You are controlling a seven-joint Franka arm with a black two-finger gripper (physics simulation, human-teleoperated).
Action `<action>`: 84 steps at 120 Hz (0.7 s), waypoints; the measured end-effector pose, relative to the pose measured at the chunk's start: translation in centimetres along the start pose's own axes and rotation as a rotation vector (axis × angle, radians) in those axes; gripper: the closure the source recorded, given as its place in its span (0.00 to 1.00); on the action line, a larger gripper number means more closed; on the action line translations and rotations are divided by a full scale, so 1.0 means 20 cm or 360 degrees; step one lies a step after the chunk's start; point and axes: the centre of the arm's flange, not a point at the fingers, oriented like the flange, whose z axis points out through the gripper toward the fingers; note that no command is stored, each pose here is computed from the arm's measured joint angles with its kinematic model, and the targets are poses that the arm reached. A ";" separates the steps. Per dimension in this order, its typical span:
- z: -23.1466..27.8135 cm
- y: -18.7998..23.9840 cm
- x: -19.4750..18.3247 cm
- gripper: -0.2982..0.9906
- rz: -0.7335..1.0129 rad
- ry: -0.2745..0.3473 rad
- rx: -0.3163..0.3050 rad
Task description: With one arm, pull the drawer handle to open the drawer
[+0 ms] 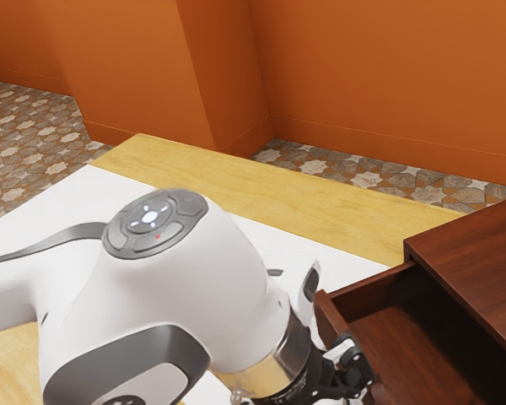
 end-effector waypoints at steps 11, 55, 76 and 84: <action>-0.04 -0.02 -0.01 0.38 -0.0003 0.0003 -0.0027; -0.81 0.27 -0.01 0.36 0.0005 -0.0061 -0.0426; -0.93 0.45 0.08 0.29 -0.0026 -0.0186 -0.0171; -0.78 0.49 0.11 0.27 -0.0024 -0.0182 -0.0001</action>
